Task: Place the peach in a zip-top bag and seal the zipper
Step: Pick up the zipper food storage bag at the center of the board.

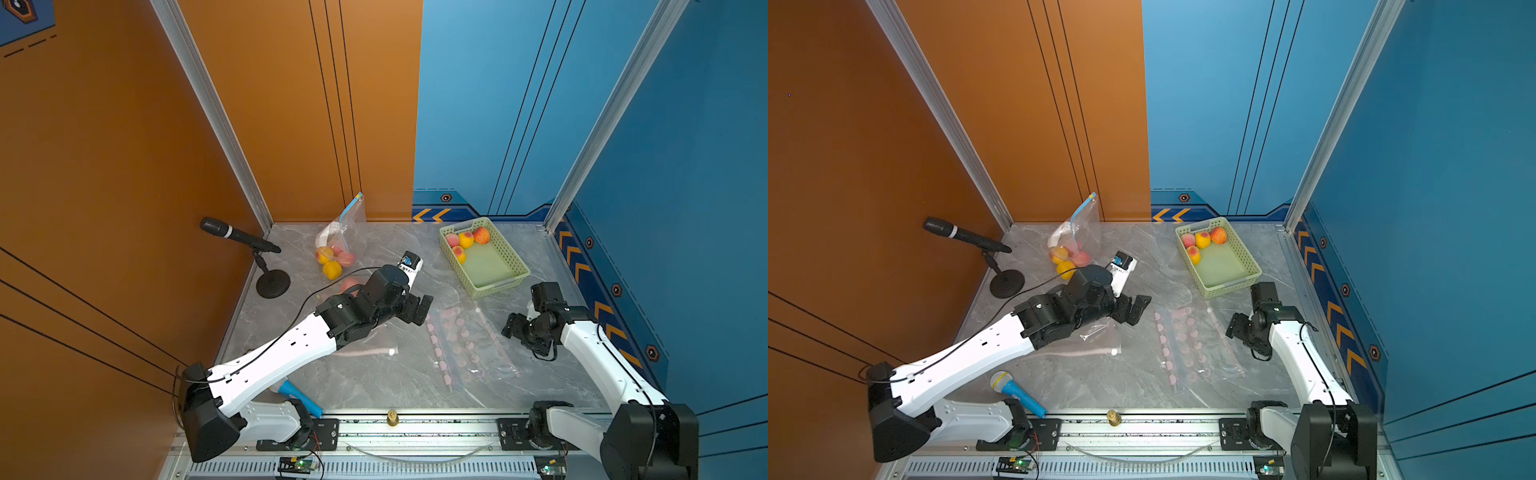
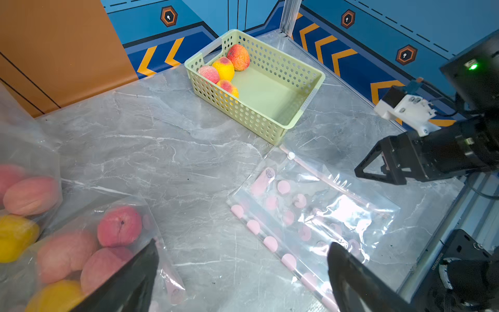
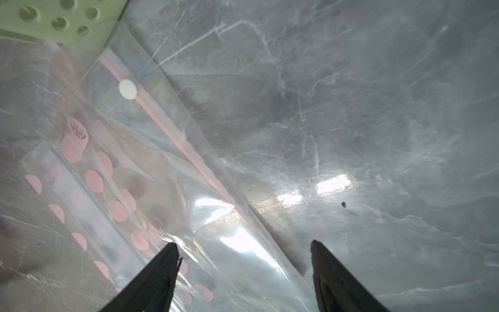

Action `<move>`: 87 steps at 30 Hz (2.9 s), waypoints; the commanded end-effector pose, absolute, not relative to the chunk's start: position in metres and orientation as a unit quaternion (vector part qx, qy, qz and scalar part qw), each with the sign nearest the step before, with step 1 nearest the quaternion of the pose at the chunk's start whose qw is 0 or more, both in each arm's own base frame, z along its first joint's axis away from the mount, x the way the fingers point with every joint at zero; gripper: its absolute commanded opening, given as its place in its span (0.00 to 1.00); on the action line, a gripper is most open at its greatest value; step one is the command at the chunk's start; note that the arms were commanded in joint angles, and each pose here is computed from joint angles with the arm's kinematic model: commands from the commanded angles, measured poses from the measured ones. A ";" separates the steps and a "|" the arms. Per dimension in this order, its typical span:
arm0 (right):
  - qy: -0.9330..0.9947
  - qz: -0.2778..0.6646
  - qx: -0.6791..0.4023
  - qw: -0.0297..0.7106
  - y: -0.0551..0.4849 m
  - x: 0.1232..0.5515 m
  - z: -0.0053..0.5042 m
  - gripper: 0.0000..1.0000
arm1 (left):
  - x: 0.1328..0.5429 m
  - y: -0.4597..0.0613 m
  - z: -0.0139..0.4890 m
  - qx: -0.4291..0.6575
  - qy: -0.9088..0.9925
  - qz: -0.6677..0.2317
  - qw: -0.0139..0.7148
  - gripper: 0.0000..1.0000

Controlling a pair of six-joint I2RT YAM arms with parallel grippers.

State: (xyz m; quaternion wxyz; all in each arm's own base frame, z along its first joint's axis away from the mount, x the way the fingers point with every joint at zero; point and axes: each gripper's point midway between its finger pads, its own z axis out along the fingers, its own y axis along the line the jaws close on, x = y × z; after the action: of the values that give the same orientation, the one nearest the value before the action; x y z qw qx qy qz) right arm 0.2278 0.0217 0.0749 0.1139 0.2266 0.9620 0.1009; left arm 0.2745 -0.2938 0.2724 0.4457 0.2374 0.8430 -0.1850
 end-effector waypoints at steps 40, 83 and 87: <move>0.973 0.159 0.133 0.101 0.103 0.261 0.068 0.60 | 0.309 -0.247 0.215 0.132 0.881 -0.129 0.435 0.98; 0.909 0.342 0.101 0.215 0.233 0.312 0.222 0.00 | 0.231 -0.332 0.185 0.468 0.675 -0.053 0.568 0.94; 0.905 0.352 0.099 0.217 0.237 0.309 0.228 0.00 | 0.247 -0.334 0.180 0.449 0.684 -0.041 0.574 0.75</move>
State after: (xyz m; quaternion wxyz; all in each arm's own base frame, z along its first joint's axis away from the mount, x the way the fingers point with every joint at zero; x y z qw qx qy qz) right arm 0.3106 0.2364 0.2086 0.1998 0.0958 0.9138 0.3405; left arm 0.2330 -0.3349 0.1732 0.5541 0.4797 0.6788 -0.0459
